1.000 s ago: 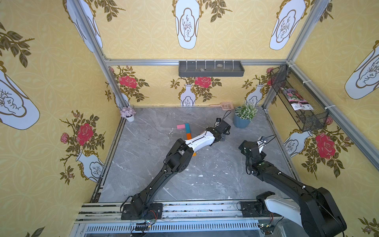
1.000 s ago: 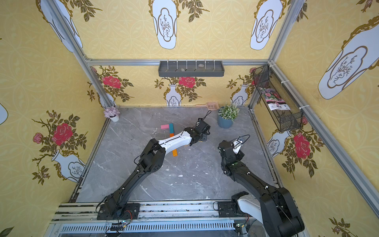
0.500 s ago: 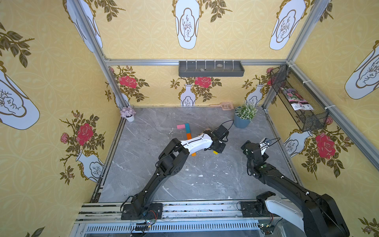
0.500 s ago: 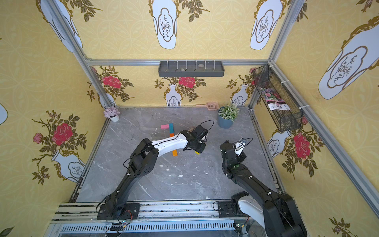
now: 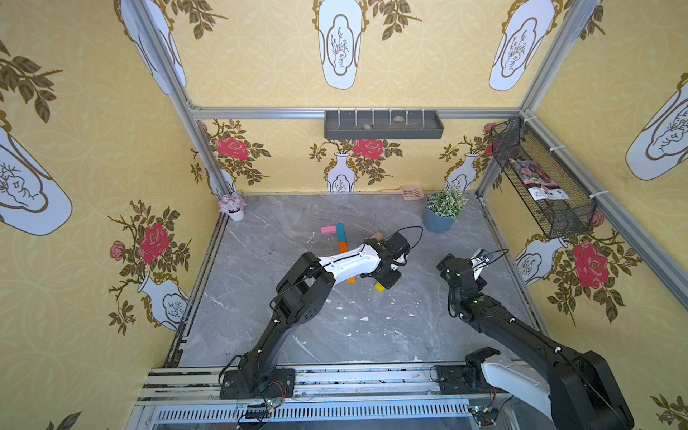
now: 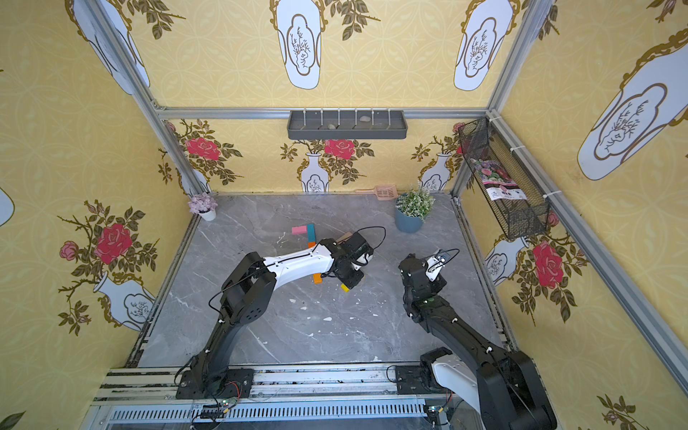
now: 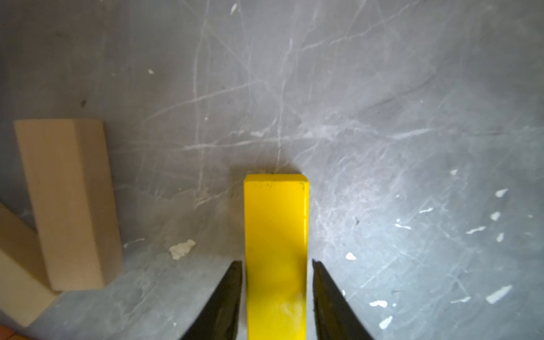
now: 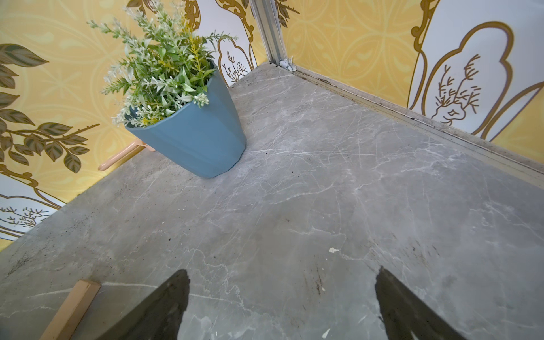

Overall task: Assemble a giraffe with building blocks
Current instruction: Move the building block to the center of the board, then assemble the building block at the center of the board.

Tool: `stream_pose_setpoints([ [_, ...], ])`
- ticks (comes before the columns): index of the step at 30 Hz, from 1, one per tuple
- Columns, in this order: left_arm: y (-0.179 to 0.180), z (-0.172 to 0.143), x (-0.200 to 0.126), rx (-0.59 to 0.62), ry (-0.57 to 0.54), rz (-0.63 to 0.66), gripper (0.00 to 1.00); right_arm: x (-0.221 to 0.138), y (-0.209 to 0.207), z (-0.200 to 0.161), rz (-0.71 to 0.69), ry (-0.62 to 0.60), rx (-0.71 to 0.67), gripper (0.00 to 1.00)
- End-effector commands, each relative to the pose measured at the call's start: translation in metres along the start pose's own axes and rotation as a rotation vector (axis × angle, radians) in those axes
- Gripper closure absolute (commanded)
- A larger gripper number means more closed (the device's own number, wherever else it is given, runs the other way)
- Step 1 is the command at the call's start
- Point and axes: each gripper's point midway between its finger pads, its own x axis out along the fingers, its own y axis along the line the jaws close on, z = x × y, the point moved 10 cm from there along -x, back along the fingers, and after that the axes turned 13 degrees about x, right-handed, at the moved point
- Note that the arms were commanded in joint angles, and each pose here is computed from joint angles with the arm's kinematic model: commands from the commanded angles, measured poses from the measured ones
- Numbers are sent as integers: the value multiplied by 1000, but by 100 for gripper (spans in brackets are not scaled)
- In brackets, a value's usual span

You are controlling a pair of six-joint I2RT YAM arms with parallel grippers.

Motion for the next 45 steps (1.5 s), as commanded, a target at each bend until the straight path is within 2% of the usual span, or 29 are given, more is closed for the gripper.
stream_pose_setpoints([
  [1,-4,-5,-1,57,50,98,27,0,-1,0,2,-2,6,2],
  [2,-5,-4,-1,64,49,138,19,1,-2,0,-1,-3,5,2],
  [3,-7,-3,-2,70,49,203,16,1,-1,1,-2,-3,3,2],
  [6,-11,6,-8,60,51,449,13,1,0,1,-3,3,-2,2],
  [9,-12,15,-22,-38,22,617,9,2,-1,1,-7,2,1,2],
  [11,-10,18,-33,-125,-11,649,0,2,-2,1,-10,4,1,2],
  [15,-10,19,-53,-216,-123,635,1,0,-5,3,-25,-7,2,2],
  [16,-7,18,-56,-250,-164,667,1,0,-6,4,-29,-15,3,3],
  [21,-11,12,-63,-270,-357,498,1,-3,-13,7,-55,-64,19,2],
  [23,-7,13,-67,-274,-367,427,1,-4,-14,6,-31,-65,20,2],
  [26,-5,16,-66,-277,-368,251,1,-5,-14,5,8,-55,13,2],
  [27,-6,17,-63,-259,-368,165,1,-5,-13,6,13,-55,15,3],
  [30,-14,17,-48,-157,-387,-17,9,-4,-12,6,17,-49,13,3],
  [32,-18,13,-41,-77,-350,-50,11,-4,-10,6,18,-45,11,2],
  [37,-15,-5,-26,124,-151,-17,14,-1,-10,5,6,-34,4,3],
  [45,-8,-20,-6,158,-84,12,23,0,-9,5,9,-22,2,2],
])
